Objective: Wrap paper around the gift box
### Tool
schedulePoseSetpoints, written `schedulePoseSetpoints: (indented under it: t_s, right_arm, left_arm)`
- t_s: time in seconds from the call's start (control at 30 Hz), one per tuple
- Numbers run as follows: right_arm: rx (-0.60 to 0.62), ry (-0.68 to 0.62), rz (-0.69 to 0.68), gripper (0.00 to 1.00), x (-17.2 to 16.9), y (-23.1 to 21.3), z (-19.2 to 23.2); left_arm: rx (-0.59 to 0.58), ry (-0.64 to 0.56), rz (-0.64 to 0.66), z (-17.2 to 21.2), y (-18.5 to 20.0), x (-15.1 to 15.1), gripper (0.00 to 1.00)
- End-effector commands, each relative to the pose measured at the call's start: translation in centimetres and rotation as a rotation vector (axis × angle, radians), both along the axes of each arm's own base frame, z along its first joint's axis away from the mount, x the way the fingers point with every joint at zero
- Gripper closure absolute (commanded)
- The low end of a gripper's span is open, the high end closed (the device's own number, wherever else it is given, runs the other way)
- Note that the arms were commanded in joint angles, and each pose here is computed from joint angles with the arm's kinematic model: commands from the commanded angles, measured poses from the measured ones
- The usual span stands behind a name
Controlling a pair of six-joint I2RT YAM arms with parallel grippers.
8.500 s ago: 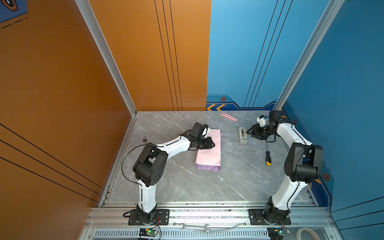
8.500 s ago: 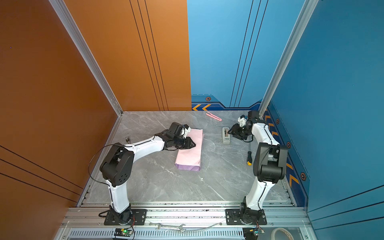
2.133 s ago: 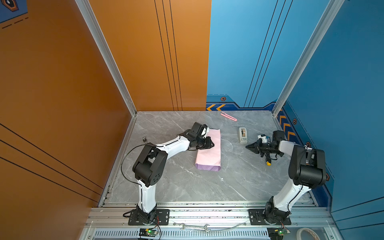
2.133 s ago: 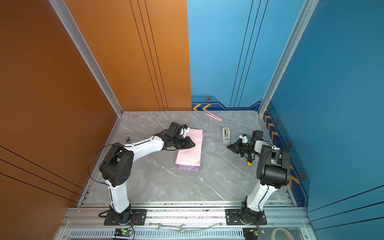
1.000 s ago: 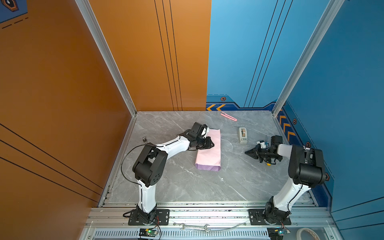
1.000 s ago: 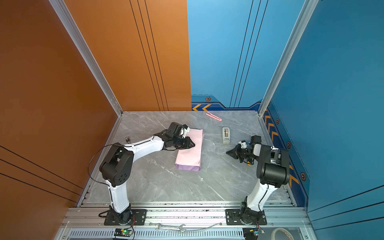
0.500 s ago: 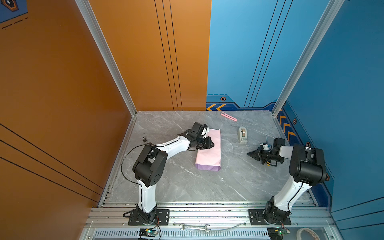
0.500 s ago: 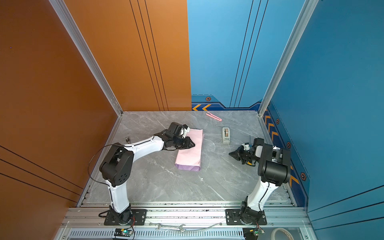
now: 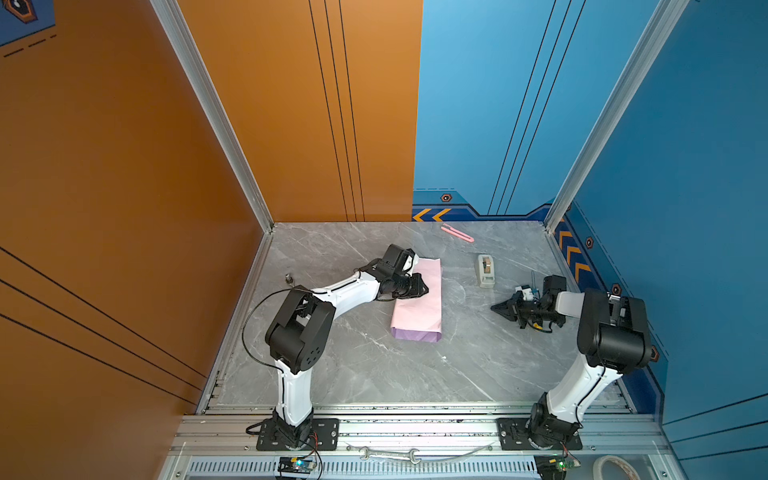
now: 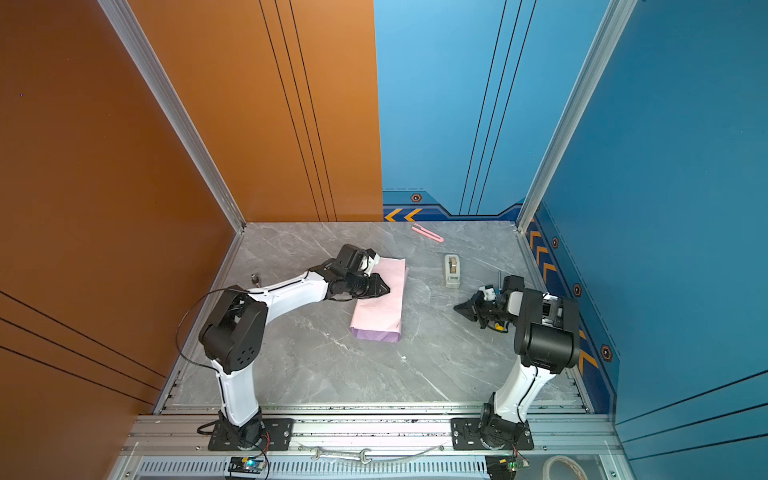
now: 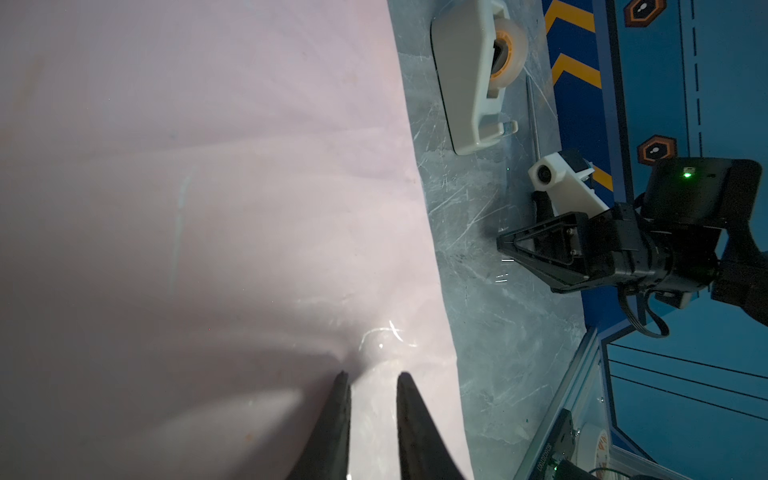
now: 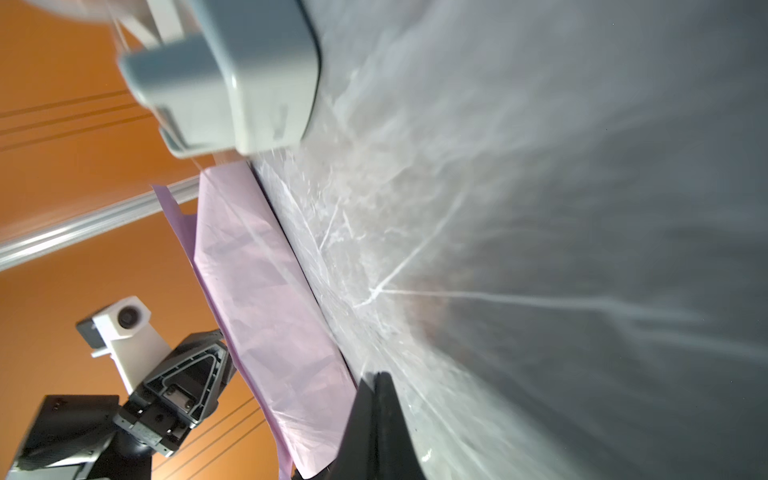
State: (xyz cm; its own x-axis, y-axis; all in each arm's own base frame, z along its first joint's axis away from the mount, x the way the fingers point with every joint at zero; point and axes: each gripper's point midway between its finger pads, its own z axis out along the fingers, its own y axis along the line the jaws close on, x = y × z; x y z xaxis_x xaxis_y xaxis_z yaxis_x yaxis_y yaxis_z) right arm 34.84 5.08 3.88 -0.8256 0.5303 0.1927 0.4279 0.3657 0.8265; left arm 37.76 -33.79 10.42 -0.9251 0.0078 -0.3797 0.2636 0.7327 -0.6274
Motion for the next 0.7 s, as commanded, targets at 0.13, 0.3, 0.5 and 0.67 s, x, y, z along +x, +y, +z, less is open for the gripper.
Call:
schedulePoseSetpoints:
  t_s: [0.13,0.3,0.5,0.67]
  right_arm:
    - [-0.012,0.146,0.009,1.00,-2.5,0.5,-2.2]
    - [-0.060,0.196,0.023,1.00,-3.6,0.0,-3.2]
    - [-0.104,0.217,0.024,1.00,-4.1,-0.5,-3.5]
    - [-0.137,0.221,0.042,1.00,-4.1,-0.3,-3.3]
  left_arm:
    - [0.115,0.111,0.011,-4.2,1.3,-1.9,0.77]
    - [0.119,0.112,0.013,-4.3,1.4,-1.9,0.77]
    - [0.119,0.113,0.014,-4.2,1.5,-2.0,0.78]
    - [0.119,0.112,0.013,-4.2,1.5,-2.0,0.77]
